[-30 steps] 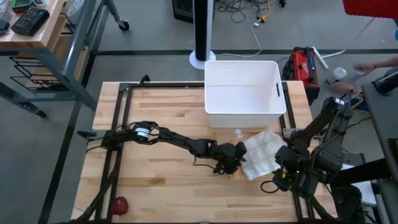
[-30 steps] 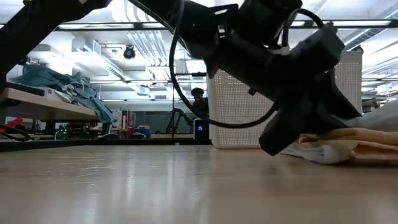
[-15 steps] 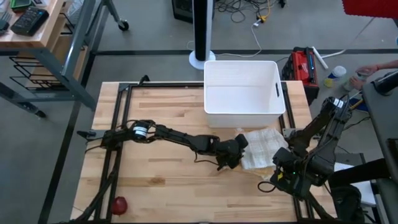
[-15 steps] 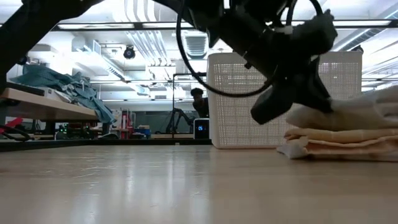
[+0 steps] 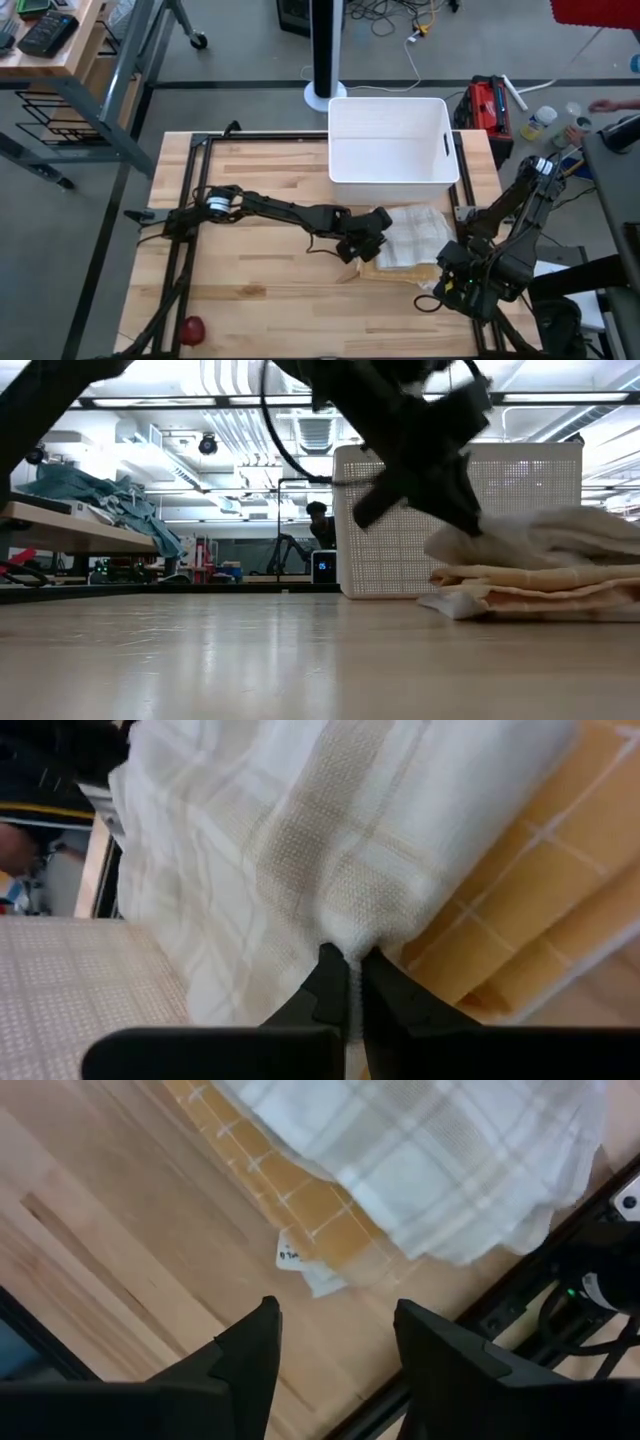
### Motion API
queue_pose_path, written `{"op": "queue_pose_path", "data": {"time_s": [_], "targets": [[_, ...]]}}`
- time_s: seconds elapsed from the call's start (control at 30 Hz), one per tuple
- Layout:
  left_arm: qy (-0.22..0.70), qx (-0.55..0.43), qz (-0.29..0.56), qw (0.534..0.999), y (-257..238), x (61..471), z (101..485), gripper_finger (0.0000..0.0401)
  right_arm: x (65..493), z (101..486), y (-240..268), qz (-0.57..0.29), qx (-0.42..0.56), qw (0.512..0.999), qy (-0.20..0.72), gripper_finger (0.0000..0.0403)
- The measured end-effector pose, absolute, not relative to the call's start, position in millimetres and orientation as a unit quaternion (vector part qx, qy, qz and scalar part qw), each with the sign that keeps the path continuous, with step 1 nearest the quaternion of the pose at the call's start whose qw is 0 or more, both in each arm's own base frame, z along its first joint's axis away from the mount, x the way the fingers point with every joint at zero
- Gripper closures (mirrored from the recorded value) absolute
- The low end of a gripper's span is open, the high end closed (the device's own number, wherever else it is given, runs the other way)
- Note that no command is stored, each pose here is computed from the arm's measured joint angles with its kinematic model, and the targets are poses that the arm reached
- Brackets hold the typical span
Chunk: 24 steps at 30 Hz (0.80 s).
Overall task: Fold towel
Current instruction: Stack the white checkered towel on top of the yellow squared towel
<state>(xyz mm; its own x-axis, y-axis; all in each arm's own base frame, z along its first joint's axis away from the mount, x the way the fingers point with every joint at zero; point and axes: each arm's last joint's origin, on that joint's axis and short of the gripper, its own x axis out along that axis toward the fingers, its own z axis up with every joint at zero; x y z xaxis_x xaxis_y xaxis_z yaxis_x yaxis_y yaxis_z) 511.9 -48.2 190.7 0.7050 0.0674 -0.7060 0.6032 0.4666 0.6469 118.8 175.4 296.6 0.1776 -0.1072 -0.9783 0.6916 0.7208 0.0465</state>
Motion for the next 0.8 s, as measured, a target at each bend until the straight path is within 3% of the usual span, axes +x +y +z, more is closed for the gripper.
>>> {"op": "queue_pose_path", "data": {"time_s": [0.17, 0.37, 0.57, 0.8], "targets": [[0.346, 0.472, -0.201, 0.786, -49, 498, 200, 0.0400, 119, 297, 176, -0.277, 0.257, 0.724, 0.577, 0.0215], [0.367, 0.441, -0.205, 0.793, -47, 491, 173, 0.0398, 120, 295, 175, -0.280, 0.253, 0.734, 0.565, 0.0217], [0.409, 0.381, -0.189, 0.807, -46, 482, 173, 0.0345, 122, 286, 173, -0.282, 0.234, 0.767, 0.526, 0.0216], [0.416, 0.365, -0.179, 0.813, -43, 470, 204, 0.0284, 131, 251, 174, -0.213, 0.111, 0.839, 0.487, 0.0208]]}}
